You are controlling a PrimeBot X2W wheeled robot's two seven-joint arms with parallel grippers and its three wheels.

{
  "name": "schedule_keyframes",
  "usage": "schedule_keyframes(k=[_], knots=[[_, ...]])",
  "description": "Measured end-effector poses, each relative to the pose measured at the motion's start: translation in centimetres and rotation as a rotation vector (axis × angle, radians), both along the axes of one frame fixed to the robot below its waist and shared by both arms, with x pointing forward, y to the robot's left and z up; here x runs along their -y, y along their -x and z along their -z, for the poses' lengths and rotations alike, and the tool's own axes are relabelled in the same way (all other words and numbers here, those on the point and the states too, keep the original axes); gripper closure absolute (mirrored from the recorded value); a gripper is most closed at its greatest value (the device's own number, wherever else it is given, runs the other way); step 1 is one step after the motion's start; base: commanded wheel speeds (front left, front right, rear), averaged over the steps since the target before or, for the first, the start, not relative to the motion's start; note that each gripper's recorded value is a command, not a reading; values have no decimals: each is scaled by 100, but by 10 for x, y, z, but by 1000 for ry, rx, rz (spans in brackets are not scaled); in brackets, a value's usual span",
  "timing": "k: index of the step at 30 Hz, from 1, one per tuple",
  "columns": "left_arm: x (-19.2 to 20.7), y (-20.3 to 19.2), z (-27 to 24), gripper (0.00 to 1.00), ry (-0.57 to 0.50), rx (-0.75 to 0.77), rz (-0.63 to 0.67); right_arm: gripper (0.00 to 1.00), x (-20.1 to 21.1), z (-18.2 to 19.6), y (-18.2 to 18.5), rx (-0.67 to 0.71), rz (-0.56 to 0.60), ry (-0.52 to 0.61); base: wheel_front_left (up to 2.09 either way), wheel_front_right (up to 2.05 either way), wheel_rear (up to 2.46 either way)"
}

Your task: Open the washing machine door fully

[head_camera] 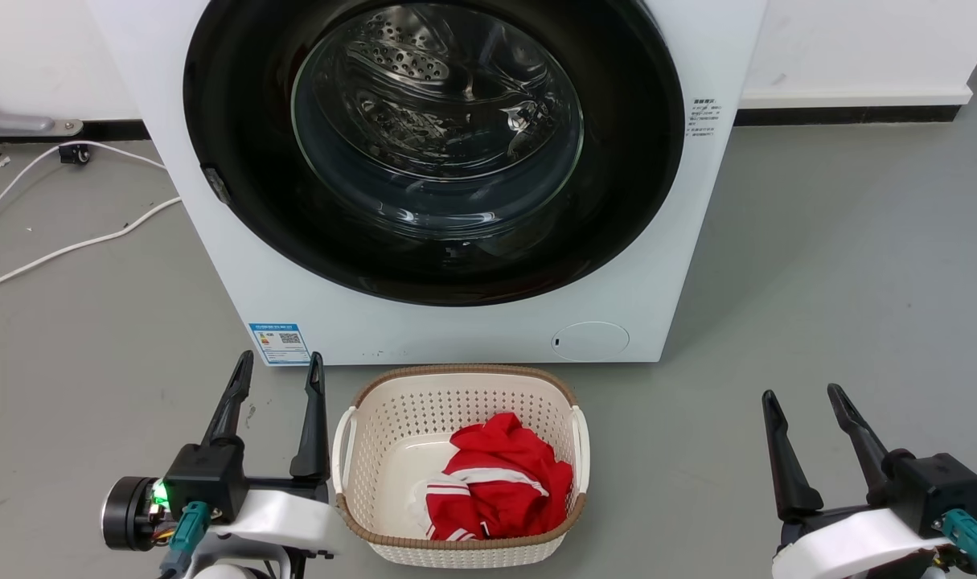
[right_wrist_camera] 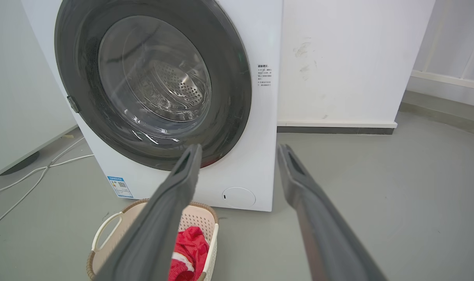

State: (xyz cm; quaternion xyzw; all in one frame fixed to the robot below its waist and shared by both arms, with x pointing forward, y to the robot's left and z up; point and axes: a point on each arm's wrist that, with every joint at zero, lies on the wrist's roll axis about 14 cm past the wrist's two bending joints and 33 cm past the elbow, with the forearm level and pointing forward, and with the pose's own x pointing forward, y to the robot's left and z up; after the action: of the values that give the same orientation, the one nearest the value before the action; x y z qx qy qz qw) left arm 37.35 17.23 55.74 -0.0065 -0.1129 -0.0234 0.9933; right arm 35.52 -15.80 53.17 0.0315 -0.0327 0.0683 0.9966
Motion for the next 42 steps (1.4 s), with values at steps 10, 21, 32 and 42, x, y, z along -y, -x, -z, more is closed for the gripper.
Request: schedule_keyframes(k=[10, 21, 32, 42], knots=[[3, 1, -2, 0, -52, 16, 3, 0, -2, -2, 0, 16, -4, 41, 0, 0, 0], [1, 1, 0, 0, -35, 12, -3, 0, 0, 1, 1, 7, 1, 26, 0, 0, 0], [1, 1, 2, 0, -26, 6, -3, 100, 9, -6, 1, 50, 28, -226, 0, 0, 0], [3, 1, 3, 0, -25, 1, 6, 100, 41, -13, -5, 120, 134, -1089, 0, 0, 0]])
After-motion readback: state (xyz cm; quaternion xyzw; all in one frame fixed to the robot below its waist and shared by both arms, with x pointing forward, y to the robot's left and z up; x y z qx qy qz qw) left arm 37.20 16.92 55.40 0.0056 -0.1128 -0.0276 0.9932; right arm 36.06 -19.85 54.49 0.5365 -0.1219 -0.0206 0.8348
